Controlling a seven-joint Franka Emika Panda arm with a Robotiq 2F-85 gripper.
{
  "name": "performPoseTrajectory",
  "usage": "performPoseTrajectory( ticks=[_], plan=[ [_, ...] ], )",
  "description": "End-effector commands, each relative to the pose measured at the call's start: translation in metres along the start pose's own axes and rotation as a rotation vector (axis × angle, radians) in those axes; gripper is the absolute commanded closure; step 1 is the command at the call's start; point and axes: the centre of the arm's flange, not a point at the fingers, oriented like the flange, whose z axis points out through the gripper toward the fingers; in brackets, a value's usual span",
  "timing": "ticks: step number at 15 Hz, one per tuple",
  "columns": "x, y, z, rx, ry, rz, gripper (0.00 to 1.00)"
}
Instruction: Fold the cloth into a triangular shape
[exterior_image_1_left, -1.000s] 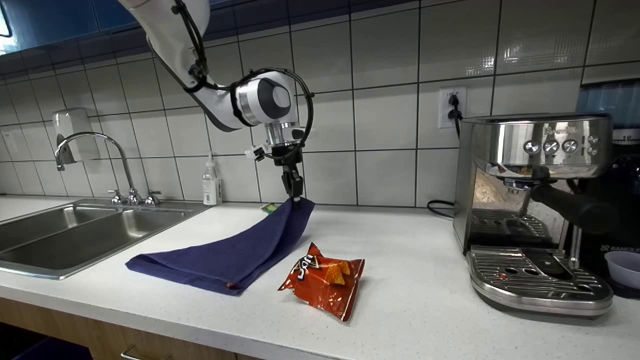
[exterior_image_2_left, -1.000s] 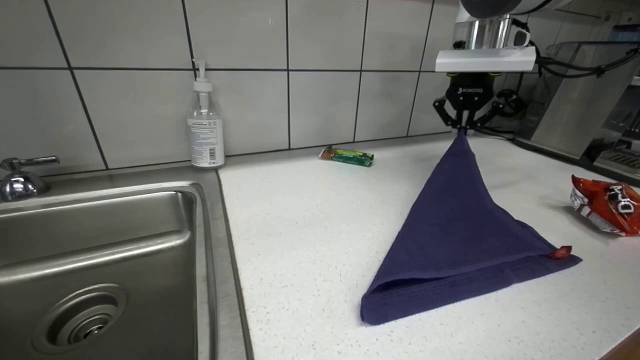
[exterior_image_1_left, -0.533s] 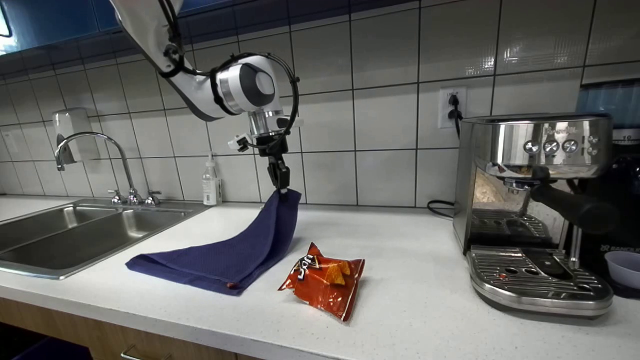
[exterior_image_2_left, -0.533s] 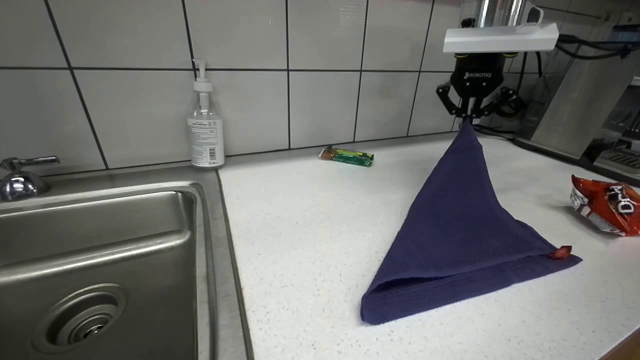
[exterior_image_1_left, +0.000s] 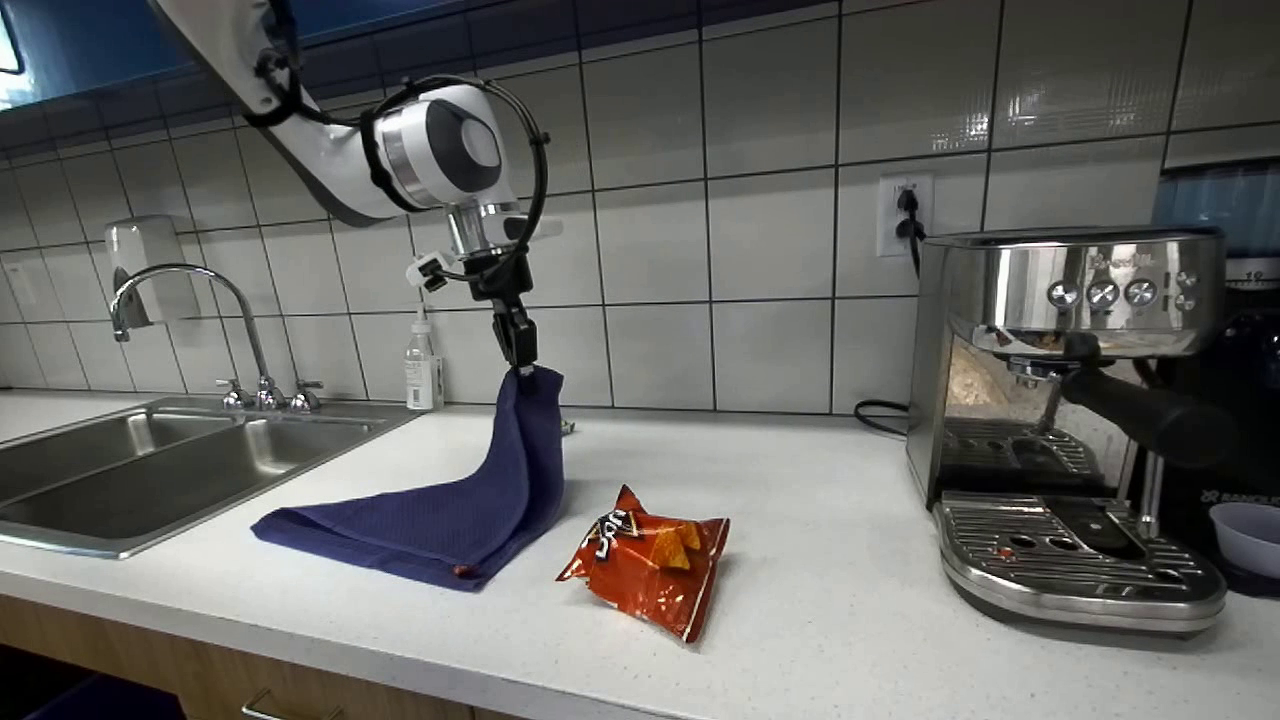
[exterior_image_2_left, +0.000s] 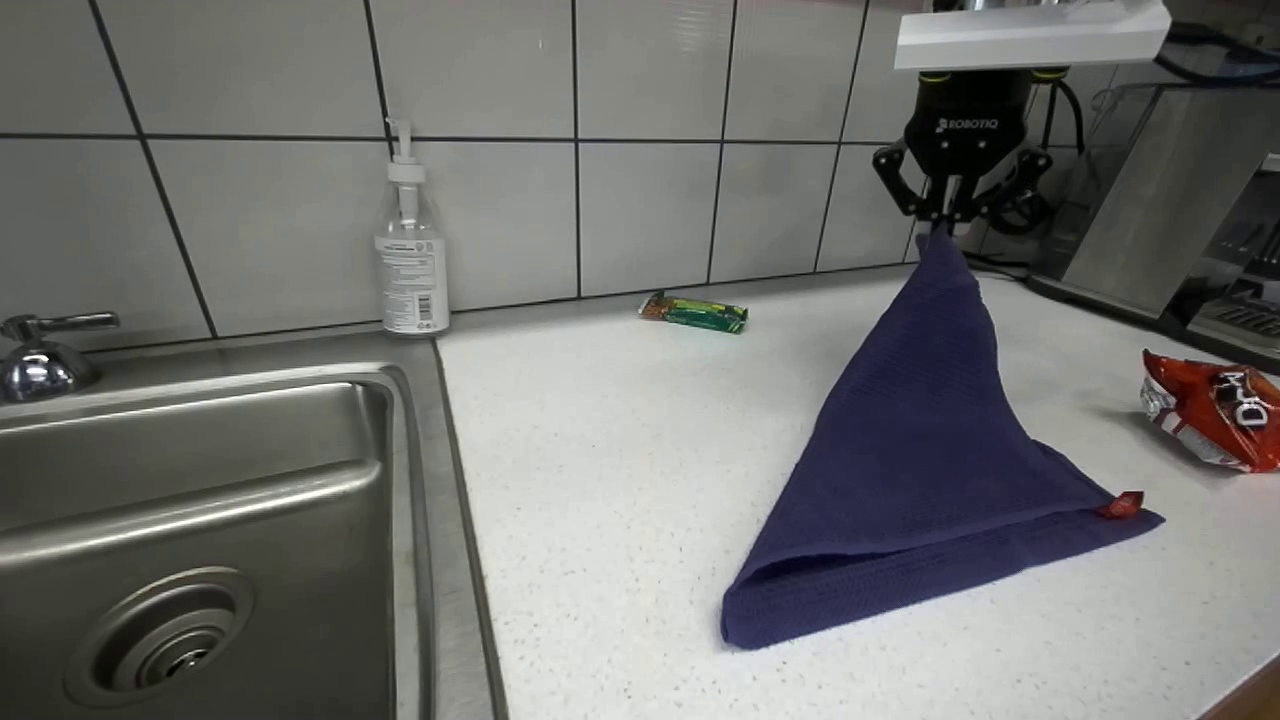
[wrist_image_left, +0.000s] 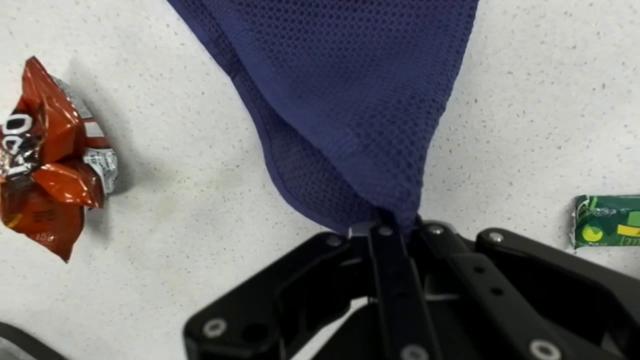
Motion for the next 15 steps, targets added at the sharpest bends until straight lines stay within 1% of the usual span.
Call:
performPoseTrajectory(
  ticks=[1, 8, 11, 15],
  plan=[
    [-0.032, 0.010, -0.018, 0.014, 0.025, -0.002, 0.99],
    [-0.058, 0.007, -0.033, 0.023, 0.034, -0.044, 0.99],
    [-0.080, 0.007, -0.034, 0.015, 0.023, -0.028, 0.99],
    [-0.110, 0.002, -0.033, -0.013, 0.034, 0.010, 0.99]
  ],
)
